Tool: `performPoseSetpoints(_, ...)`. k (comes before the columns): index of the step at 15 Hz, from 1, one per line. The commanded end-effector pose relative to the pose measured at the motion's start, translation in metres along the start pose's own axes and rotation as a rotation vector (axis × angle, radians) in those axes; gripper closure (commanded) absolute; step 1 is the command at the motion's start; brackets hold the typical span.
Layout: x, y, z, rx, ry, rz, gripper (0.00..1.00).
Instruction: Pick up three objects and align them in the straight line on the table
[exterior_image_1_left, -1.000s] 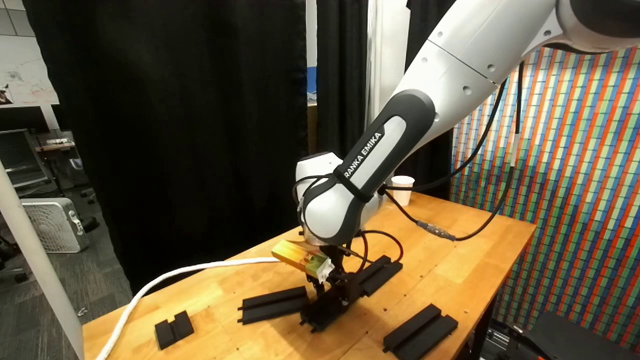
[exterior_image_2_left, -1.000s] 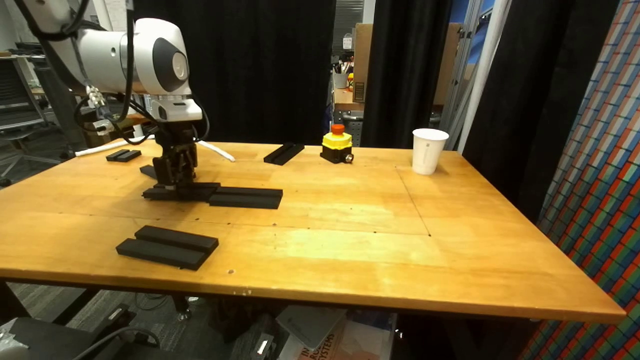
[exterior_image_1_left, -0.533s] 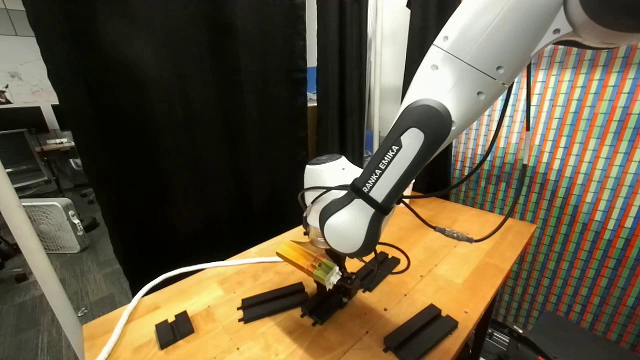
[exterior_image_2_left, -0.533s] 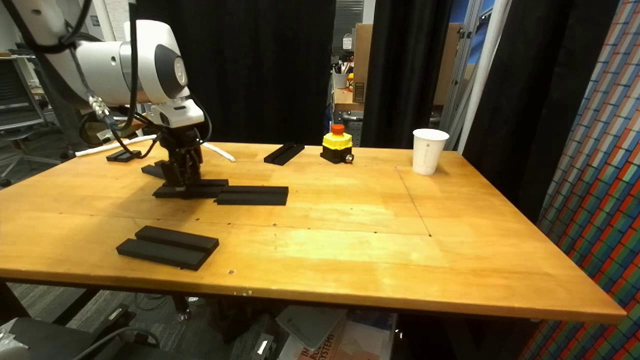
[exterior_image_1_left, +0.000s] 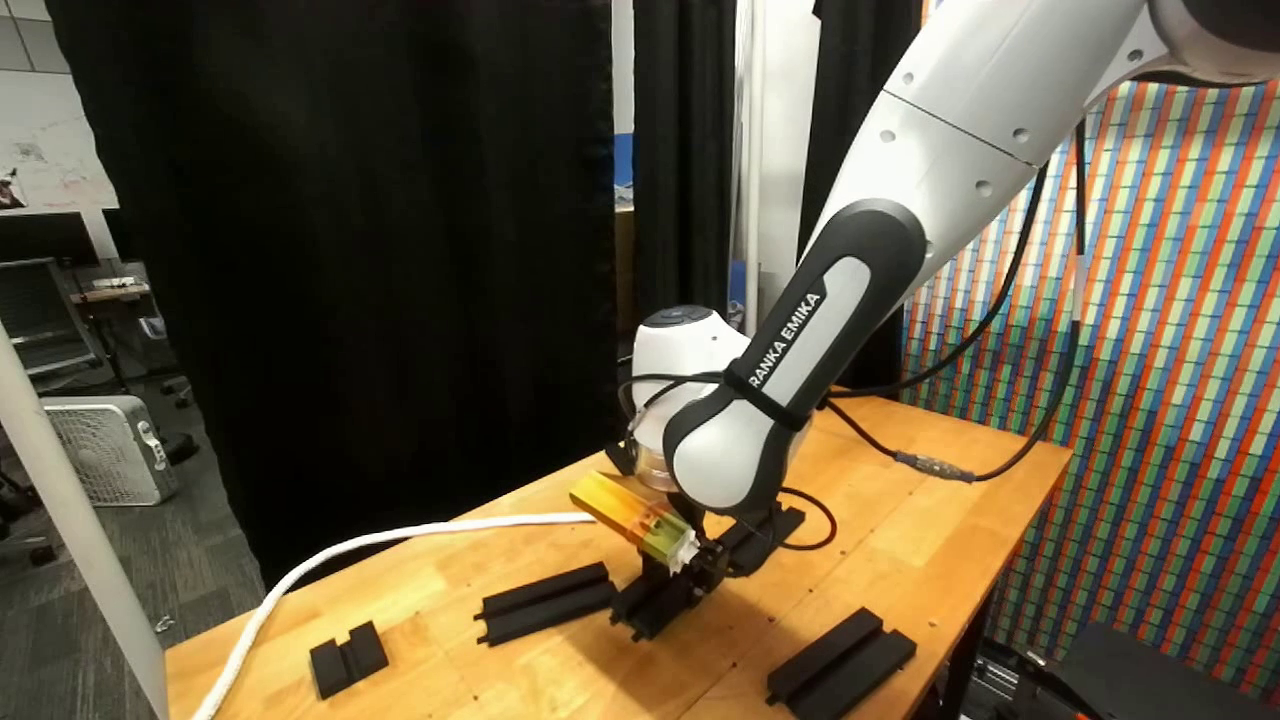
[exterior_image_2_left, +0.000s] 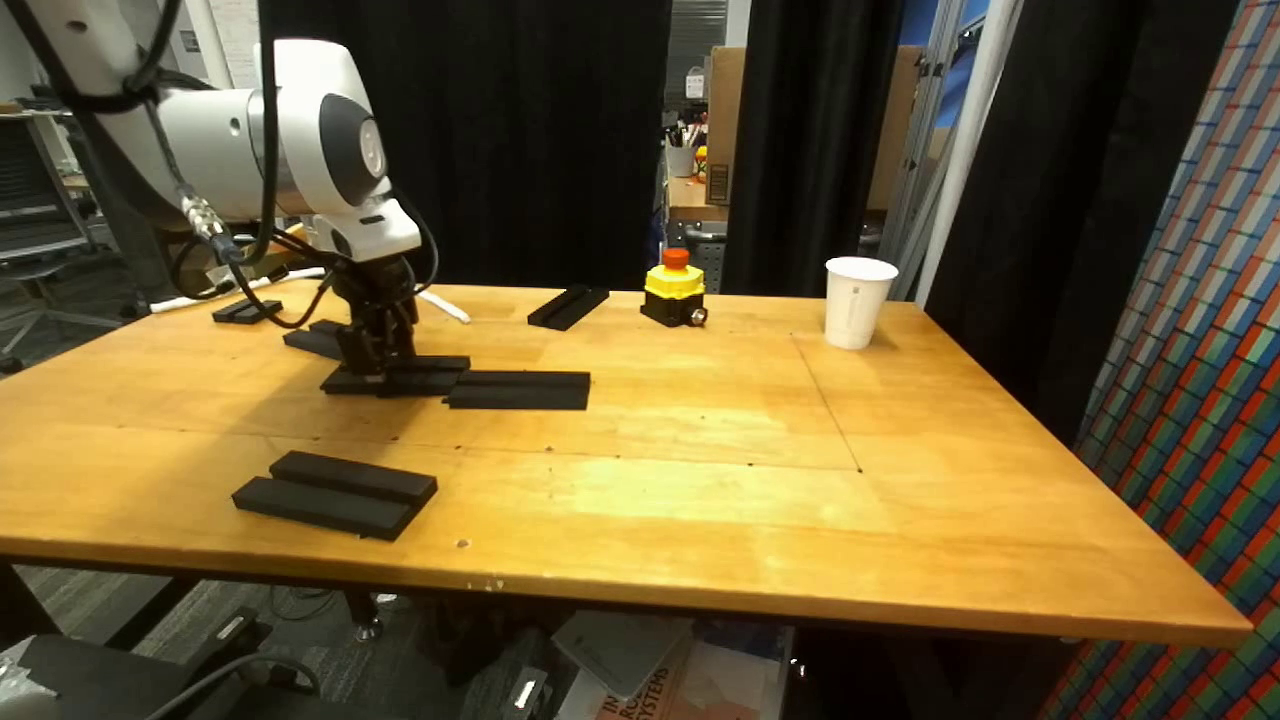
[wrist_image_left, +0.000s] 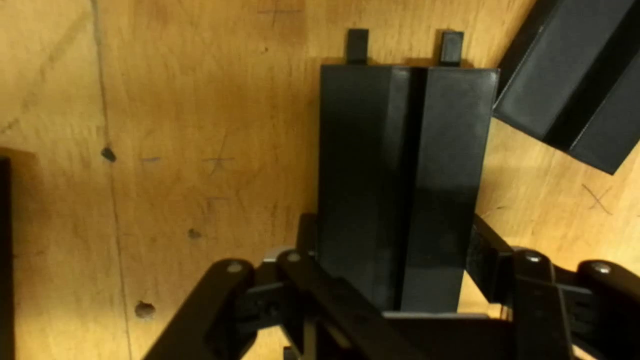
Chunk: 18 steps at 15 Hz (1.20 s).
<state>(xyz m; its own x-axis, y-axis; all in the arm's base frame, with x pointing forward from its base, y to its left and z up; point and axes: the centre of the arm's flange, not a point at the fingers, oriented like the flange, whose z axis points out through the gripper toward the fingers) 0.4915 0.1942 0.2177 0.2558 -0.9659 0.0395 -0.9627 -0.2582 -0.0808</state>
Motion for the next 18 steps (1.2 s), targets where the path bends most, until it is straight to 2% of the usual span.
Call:
performPoseSetpoints(1, 0.009, 0.001, -0.022, 0.044, -0.032, -0.036, 0.54)
performPoseSetpoints(4, 0.013, -0.004, -0.03, 0.051, -0.058, -0.05, 0.54)
performPoseSetpoints(11, 0.008, 0.0, -0.027, 0.049, -0.18, -0.025, 0.54)
performPoseSetpoints(15, 0.004, 0.01, -0.023, 0.025, -0.196, 0.006, 0.54)
performPoseSetpoints(18, 0.0, 0.018, -0.018, 0.004, -0.172, 0.007, 0.54)
